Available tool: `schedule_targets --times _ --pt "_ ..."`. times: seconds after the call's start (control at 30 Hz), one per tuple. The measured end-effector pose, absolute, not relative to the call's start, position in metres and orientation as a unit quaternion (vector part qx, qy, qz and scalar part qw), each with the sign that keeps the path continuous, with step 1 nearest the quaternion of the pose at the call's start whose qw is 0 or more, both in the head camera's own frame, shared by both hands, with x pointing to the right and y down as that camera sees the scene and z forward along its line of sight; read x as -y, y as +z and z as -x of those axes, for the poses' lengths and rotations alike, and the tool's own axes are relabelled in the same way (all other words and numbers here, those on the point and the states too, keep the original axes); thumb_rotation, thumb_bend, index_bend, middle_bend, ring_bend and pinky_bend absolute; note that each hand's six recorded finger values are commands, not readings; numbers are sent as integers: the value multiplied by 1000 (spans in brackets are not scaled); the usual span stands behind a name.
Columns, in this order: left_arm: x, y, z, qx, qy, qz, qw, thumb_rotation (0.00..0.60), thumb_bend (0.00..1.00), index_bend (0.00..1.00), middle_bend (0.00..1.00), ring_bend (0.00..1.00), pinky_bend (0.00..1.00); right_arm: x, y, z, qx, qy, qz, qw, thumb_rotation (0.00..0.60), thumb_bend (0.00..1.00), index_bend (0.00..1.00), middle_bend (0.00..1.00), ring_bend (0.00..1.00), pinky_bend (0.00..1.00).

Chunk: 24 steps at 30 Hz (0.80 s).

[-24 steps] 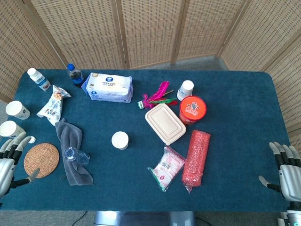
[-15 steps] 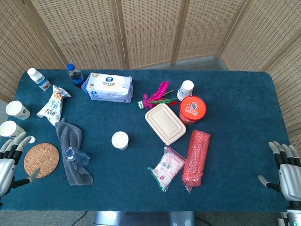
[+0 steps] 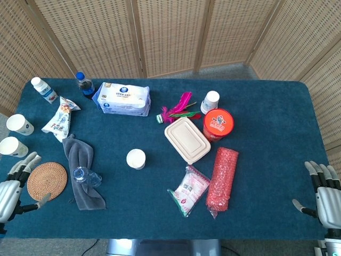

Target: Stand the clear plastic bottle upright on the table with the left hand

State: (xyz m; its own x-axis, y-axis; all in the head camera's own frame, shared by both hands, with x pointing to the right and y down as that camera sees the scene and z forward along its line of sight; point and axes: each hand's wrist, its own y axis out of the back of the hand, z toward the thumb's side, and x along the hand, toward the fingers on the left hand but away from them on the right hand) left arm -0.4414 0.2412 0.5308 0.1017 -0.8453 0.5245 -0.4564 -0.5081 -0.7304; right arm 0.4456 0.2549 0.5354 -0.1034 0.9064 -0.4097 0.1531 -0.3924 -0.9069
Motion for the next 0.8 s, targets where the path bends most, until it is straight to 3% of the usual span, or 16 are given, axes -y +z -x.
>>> schedule_targets --times 0.33,0.8 --pt "-251 573 444 -466 -433 767 85 534 321 0 0 0 0 -256 534 -444 450 591 590 316 600 14 0 0 0 0" --pt "-251 620 433 -467 -354 810 14 531 322 0 0 0 0 -259 527 -445 457 590 586 314 600 0 0 0 0 0"
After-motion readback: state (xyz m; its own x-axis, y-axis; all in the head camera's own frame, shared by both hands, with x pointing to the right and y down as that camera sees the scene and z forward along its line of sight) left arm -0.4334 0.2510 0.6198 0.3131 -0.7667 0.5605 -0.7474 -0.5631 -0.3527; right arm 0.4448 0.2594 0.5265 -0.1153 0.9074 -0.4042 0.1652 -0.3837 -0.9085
